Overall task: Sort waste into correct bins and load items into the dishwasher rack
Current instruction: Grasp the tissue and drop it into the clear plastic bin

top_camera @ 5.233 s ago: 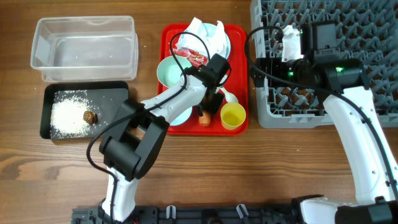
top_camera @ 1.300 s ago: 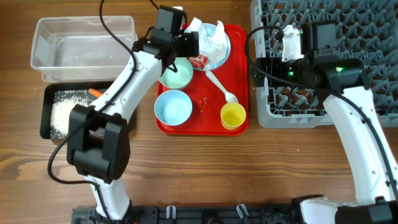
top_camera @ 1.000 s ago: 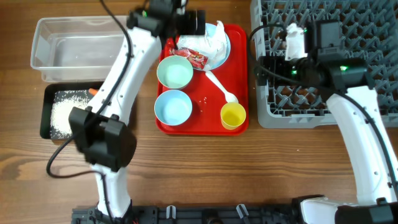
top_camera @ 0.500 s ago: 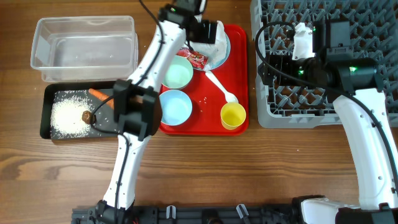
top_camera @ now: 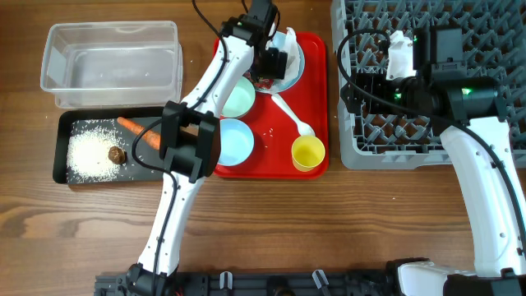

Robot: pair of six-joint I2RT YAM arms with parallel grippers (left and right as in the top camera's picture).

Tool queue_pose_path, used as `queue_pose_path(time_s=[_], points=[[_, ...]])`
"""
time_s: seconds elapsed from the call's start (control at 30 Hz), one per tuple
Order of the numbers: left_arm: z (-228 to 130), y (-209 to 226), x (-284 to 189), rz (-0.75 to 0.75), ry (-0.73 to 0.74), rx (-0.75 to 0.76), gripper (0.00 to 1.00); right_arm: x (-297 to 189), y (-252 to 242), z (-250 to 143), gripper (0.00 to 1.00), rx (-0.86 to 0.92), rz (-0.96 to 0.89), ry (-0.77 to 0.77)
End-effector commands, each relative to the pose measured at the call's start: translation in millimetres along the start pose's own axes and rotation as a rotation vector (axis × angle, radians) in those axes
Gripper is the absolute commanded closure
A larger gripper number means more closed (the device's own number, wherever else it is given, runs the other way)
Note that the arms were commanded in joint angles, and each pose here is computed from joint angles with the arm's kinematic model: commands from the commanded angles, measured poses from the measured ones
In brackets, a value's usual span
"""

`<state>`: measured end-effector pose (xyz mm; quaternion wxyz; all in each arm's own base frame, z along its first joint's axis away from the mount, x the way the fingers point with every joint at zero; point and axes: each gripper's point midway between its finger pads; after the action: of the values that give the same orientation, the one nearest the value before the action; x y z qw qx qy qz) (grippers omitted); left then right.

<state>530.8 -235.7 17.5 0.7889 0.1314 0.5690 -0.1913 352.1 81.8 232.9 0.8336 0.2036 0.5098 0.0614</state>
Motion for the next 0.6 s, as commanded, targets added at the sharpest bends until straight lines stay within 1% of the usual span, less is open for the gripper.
queue_pose_path(time_s=[0.0, 0.03, 0.1, 0.17, 0.23, 0.27, 0.4, 0.47, 0.57], points=[[-14.4, -3.6, 20.5, -0.02, 0.051, 0.033, 0.15, -11.2, 8.1, 4.8, 0.0, -0.003, 0.031, -0.028], [-16.2, -3.6, 23.3, -0.02, 0.056, 0.033, 0.24, -11.4, 8.1, 4.8, 0.0, -0.003, 0.031, -0.028], [-17.5, -3.5, 25.5, -0.02, 0.061, 0.032, 0.53, -11.2, 8.0, 4.7, 0.0, -0.002, 0.031, -0.027], [-17.6, -3.6, 26.2, -0.021, 0.061, 0.032, 0.78, -10.7, 7.9, 4.9, 0.0, -0.003, 0.03, -0.027], [-16.5, -3.5, 26.3, -0.02, 0.056, 0.032, 0.94, -10.7, 7.9, 4.9, 0.0, -0.003, 0.03, -0.027], [-15.5, -3.5, 26.3, -0.02, 0.053, 0.032, 0.96, -10.7, 7.8, 4.7, 0.0, -0.003, 0.03, -0.026], [-10.4, -3.4, 21.5, -0.019, 0.034, 0.025, 0.96, -10.7, 7.9, 4.8, 0.0, -0.003, 0.03, -0.026], [-6.2, -3.1, 13.8, -0.018, 0.02, 0.021, 0.96, -10.6, 8.0, 5.0, 0.0, -0.003, 0.031, -0.027], [7.2, -2.0, -11.9, -0.014, -0.029, -0.002, 0.96, -10.6, 8.2, 5.7, 0.0, -0.004, 0.031, -0.03]])
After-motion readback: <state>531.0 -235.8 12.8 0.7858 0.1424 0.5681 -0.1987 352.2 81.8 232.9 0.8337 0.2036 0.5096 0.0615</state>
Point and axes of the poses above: each gripper's point midway between its finger pads, its own x axis out along the fingers, its own y axis along the line the jaws close on, z = x × y, and after that the axes turned 15 degrees about x, right-handed
